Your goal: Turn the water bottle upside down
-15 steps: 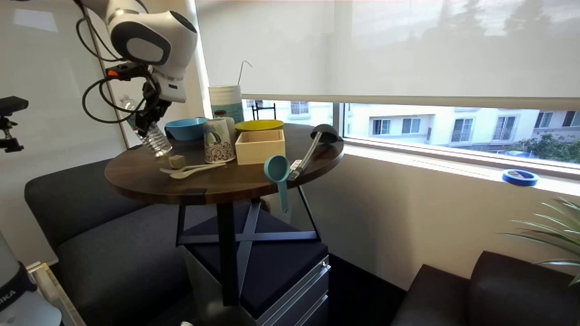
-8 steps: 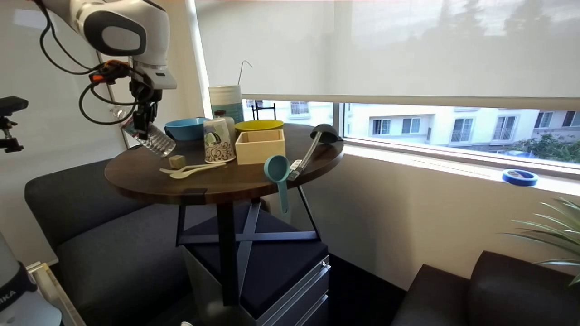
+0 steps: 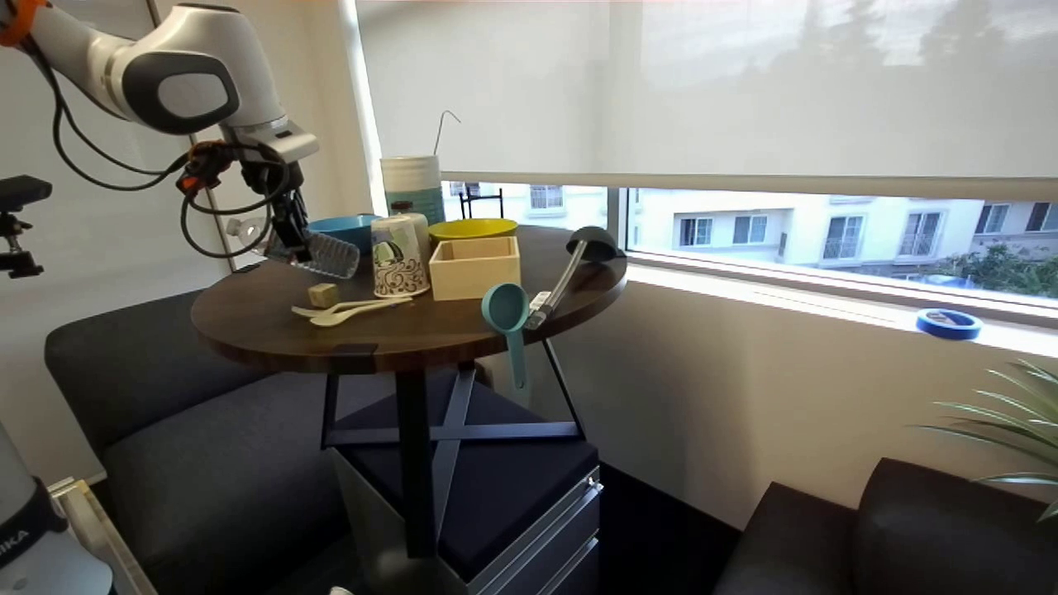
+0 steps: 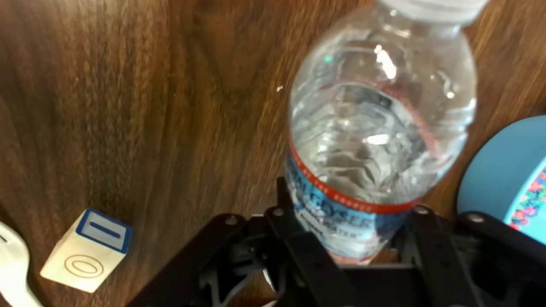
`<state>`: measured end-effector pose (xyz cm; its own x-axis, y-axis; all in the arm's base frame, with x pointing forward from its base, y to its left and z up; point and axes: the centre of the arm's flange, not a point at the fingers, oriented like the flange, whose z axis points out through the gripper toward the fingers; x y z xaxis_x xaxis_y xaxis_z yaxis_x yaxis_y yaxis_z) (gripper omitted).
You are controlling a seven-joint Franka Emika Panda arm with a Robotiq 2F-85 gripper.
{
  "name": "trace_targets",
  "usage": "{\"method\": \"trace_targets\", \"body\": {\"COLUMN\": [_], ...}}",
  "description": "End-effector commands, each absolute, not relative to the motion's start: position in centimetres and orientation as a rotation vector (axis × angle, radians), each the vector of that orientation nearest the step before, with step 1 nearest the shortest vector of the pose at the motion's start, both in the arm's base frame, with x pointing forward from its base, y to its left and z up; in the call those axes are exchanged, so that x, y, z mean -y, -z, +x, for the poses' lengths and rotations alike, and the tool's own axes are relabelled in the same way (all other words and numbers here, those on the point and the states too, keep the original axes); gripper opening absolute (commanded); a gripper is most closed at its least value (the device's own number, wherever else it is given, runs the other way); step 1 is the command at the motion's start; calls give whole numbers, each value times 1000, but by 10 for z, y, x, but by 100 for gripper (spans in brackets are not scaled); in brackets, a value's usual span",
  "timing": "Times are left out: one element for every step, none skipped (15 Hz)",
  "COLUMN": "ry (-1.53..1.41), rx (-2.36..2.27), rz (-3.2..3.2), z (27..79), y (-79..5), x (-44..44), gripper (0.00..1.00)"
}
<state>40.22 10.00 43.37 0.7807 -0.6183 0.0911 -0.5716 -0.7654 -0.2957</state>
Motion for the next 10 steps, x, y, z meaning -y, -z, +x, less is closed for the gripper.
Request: {"method": "trace_targets", "body": {"ry": [371, 372, 362, 352, 342, 317, 305, 276, 266, 239], "rx": [-925, -923, -923, -920, -917, -914, -914, -910, -911, -911], "rz": [-2728, -2728, -2726, -2730, -2732, -2739, -2748, -2753, -2762, -2766], "z": [386, 384, 383, 381, 380, 378, 377, 376, 375, 373], "y": [-427, -428, -431, -433, -435, -436, -436, -437, -437, -437], "x": [-102, -102, -104, -105, -106, -107, -107, -108, -108, -108], "gripper": [22, 22, 22, 22, 25, 46, 67, 73, 80, 86]}}
